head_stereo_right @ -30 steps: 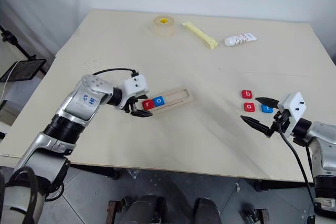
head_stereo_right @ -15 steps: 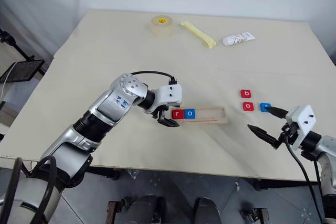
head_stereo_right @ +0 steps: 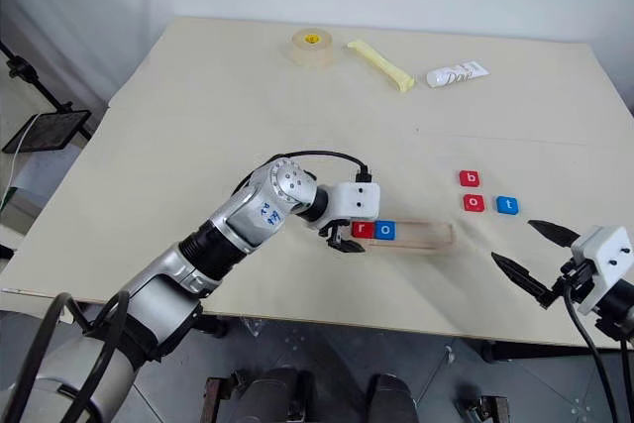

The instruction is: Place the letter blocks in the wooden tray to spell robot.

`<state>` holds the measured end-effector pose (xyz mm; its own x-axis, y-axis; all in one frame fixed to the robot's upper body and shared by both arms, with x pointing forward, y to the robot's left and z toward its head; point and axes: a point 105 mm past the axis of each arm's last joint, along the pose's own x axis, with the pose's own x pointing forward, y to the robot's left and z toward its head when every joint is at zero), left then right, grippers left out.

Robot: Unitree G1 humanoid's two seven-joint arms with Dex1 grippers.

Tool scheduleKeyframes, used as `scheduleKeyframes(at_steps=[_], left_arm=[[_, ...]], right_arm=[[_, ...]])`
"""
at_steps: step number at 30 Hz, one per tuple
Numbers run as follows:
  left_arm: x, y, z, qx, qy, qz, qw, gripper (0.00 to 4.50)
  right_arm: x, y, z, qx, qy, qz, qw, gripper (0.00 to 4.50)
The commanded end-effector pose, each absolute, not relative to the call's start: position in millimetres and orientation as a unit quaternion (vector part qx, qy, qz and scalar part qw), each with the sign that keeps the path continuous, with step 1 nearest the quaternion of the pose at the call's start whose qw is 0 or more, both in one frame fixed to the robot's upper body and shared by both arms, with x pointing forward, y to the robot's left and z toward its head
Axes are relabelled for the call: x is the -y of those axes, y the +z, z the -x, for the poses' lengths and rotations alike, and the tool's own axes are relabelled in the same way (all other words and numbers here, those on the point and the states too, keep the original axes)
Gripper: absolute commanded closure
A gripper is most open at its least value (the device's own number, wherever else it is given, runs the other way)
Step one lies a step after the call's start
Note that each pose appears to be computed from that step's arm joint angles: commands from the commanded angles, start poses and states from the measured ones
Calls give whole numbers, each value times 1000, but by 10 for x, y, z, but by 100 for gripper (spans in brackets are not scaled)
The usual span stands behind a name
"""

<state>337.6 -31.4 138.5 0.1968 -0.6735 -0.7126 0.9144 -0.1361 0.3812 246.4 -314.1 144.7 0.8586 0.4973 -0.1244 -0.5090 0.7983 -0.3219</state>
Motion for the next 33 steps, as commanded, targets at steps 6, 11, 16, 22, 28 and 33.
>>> scheduleKeyframes(at_steps=[6, 11, 16, 22, 28, 33], left_arm=[[347, 1439, -3321, -107, -633, -457, 615, 1], [306, 1484, -3328, -101, -631, -451, 623, 1], [143, 1715, -3397, -73, -622, -415, 660, 1], [-142, 2030, -3312, 21, -663, -329, 672, 1], [-461, 2224, -3433, 109, -644, -270, 708, 1], [-760, 2226, -3410, 167, -632, -232, 720, 1]], right_arm=[[3150, 1594, -2443, 9, 257, 179, 949, 0], [3160, 1616, -2469, 9, 259, 182, 949, 0], [3168, 1656, -2485, 11, 259, 184, 948, 0], [3217, 1692, -2497, 10, 248, 176, 952, 0], [3330, 1743, -2473, 7, 188, 150, 971, 0], [3340, 1682, -2441, -14, 164, 118, 979, 0]])
